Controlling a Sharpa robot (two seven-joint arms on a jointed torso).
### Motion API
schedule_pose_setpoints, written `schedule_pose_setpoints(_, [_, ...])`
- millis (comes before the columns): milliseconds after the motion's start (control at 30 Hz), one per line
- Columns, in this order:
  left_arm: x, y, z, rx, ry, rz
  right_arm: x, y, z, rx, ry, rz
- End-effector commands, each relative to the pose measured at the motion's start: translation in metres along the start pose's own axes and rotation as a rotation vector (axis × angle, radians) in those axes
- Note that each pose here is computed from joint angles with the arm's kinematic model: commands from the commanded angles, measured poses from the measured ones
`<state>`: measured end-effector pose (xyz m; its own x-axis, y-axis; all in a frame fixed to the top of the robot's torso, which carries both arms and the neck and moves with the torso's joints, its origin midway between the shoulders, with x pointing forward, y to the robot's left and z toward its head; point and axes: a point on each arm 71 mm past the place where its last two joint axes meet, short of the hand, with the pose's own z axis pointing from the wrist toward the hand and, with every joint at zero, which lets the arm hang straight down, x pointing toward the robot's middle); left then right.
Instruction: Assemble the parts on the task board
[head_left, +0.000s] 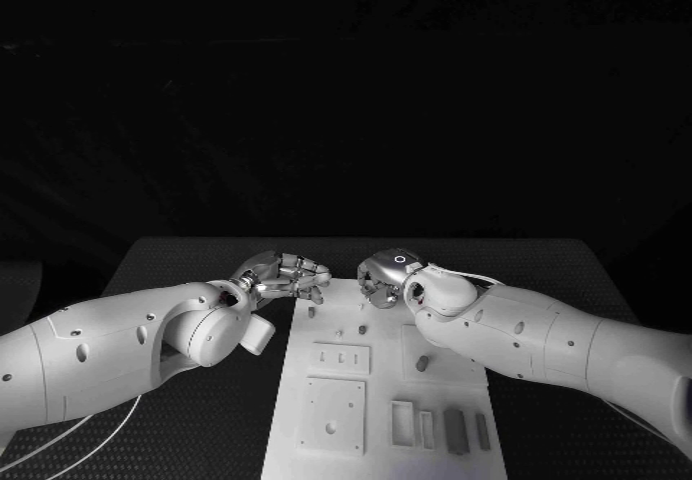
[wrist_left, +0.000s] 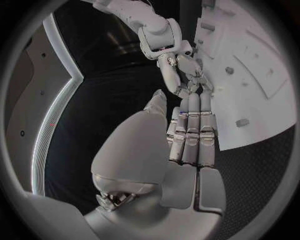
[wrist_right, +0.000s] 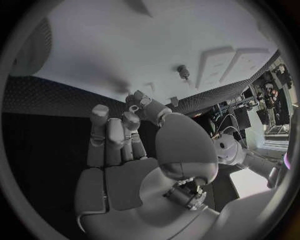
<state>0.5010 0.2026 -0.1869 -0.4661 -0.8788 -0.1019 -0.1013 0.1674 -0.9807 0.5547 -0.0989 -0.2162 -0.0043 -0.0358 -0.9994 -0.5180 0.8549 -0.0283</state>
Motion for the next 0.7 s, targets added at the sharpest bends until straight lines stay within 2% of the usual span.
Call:
schedule_pose_setpoints(33, [0.0025,-0.0027,0.0007,0.012,0.017,-0.004,0.0036,0.0026,0.0002,-0.007,0.022,-0.012])
schedule_pose_setpoints(700, [0.0027,-0.003,0.0013,0.01,0.019,-0.003,0.0057,-0.003,0.0021,0.019,0.035,0.017])
